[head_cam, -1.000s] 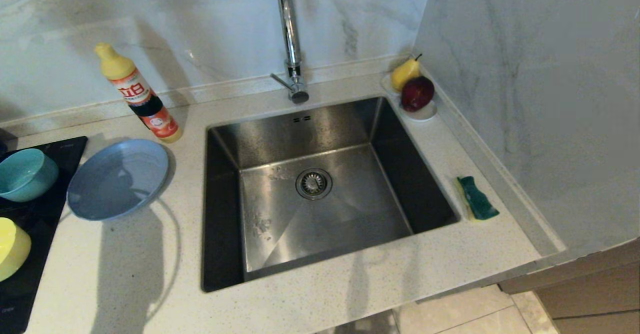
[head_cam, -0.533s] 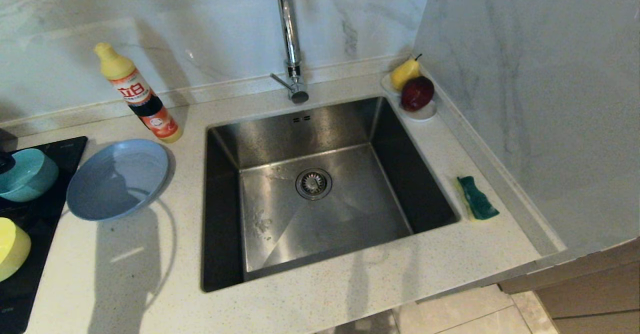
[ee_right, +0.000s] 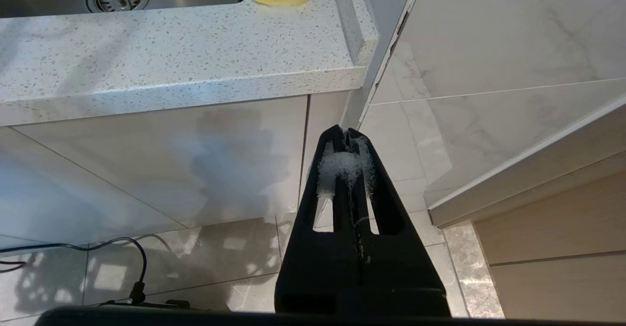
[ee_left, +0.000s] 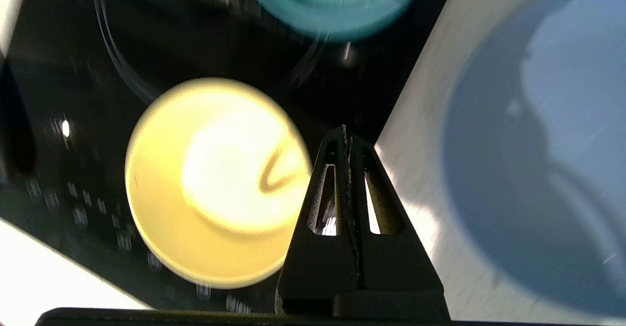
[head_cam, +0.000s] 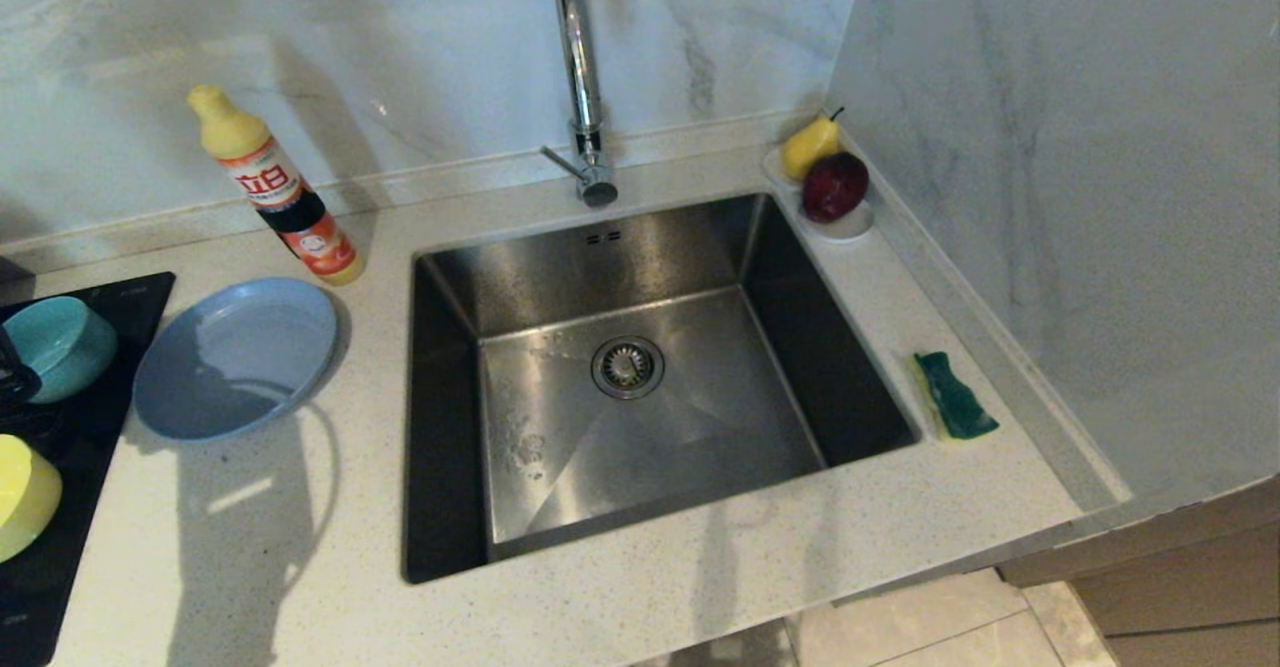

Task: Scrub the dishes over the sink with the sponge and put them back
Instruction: Place the bowl on the plate

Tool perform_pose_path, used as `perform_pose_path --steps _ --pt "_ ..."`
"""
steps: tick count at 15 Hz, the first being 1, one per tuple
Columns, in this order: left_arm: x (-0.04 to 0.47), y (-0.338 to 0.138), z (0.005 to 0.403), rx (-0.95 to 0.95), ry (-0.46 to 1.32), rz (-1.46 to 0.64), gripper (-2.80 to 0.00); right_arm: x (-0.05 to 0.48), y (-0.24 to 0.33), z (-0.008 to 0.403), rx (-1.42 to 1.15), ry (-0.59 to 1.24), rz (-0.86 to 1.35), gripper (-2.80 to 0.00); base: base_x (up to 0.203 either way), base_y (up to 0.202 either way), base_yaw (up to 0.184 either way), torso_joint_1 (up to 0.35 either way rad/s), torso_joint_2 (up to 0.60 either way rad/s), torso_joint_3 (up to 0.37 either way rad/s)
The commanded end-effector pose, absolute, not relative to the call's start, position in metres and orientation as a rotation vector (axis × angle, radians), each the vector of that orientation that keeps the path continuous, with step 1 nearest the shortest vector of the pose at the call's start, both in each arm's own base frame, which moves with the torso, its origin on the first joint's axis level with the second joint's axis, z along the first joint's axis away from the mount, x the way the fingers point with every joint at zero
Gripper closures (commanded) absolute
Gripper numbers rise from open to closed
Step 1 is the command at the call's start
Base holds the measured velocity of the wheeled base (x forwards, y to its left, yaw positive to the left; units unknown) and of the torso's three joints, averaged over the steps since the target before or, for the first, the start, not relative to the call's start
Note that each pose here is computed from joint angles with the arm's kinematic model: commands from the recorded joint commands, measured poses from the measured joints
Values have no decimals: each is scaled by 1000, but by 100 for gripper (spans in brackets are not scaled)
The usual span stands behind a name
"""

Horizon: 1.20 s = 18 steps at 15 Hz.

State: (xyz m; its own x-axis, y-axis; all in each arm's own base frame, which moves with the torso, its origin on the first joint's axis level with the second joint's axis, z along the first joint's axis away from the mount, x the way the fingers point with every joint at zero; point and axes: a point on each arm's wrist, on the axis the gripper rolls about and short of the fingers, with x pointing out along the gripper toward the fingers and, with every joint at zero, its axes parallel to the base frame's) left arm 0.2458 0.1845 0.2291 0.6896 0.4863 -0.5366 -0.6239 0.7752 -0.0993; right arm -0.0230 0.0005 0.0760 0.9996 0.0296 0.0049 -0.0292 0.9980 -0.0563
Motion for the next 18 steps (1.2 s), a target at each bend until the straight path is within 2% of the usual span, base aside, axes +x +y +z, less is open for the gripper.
perform_pose_path --steps 1,2,3,7,18 --pt "240 183 217 -308 561 634 0 -23 0 76 -57 -9 30 0 0 0 0 0 0 0" --pt "238 181 214 -312 577 636 0 -23 0 76 -57 -9 30 0 0 0 0 0 0 0" --pt "236 182 213 -315 581 639 -280 -23 0 76 -57 -9 30 0 0 0 0 0 0 0" --pt "230 191 213 -350 570 616 -280 -23 0 76 -57 -9 30 0 0 0 0 0 0 0" --pt "233 212 178 -460 669 594 -280 -23 0 76 -57 -9 30 0 0 0 0 0 0 0"
